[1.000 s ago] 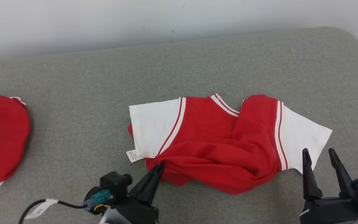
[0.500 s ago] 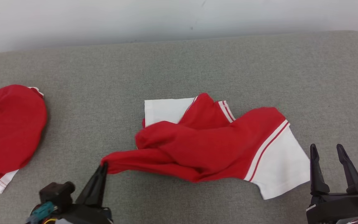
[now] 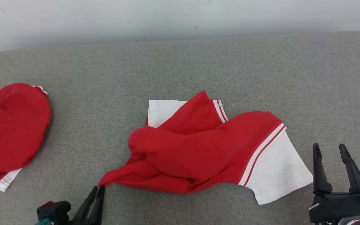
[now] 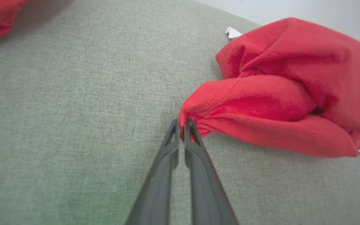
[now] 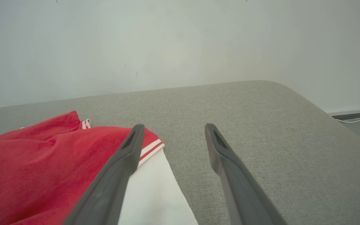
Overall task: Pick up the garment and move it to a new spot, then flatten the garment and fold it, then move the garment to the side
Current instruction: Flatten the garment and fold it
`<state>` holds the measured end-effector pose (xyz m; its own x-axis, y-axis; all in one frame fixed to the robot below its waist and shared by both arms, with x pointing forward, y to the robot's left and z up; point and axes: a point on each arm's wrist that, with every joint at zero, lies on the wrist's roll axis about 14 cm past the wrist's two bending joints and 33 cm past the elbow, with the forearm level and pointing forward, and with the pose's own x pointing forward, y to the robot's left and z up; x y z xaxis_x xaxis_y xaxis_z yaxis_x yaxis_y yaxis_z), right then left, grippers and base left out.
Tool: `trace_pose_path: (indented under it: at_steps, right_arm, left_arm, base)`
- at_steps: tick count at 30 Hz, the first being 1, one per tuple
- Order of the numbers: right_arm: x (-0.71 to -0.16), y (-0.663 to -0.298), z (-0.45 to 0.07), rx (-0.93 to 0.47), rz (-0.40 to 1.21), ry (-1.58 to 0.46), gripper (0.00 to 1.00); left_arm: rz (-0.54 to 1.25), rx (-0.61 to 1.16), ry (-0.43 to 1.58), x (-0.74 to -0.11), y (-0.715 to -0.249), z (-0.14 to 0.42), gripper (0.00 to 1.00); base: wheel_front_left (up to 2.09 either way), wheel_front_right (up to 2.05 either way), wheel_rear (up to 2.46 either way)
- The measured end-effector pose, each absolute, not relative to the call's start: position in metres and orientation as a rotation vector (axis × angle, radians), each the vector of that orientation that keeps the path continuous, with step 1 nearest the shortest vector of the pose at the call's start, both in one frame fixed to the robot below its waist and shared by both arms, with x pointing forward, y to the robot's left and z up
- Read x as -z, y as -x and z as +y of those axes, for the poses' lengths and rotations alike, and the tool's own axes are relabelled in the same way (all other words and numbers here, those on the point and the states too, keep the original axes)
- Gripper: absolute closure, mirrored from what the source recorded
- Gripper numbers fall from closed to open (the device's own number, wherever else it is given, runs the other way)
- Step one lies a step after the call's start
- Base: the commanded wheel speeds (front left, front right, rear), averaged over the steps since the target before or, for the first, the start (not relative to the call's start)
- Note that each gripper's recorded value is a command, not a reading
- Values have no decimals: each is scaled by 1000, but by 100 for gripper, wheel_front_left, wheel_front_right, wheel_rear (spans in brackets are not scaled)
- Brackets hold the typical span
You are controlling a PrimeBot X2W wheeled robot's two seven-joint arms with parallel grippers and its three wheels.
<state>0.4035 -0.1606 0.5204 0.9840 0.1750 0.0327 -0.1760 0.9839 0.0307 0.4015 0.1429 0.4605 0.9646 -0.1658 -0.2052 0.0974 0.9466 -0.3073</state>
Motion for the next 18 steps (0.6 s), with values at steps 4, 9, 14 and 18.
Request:
trace_pose_path:
  at_steps: [4,9,14,18]
  right_arm:
    - [-524,-403,-162,-174,-39,-34,0]
    - [-530,-402,-162,-173,-56,-33,0]
    - [-540,-400,-159,-182,-85,-27,0]
    - [-551,-400,-156,-197,-124,-8,0]
  left_arm:
    - [209,105,293,-464,-401,152,0]
    - [146,48,263,-477,-400,170,0]
    - [4,20,211,-512,-402,180,0]
    - [-136,17,157,-551,-405,183,0]
  base:
    - [0,0,0]
    - [0,0,0]
    - [0,0,0]
    - [0,0,0]
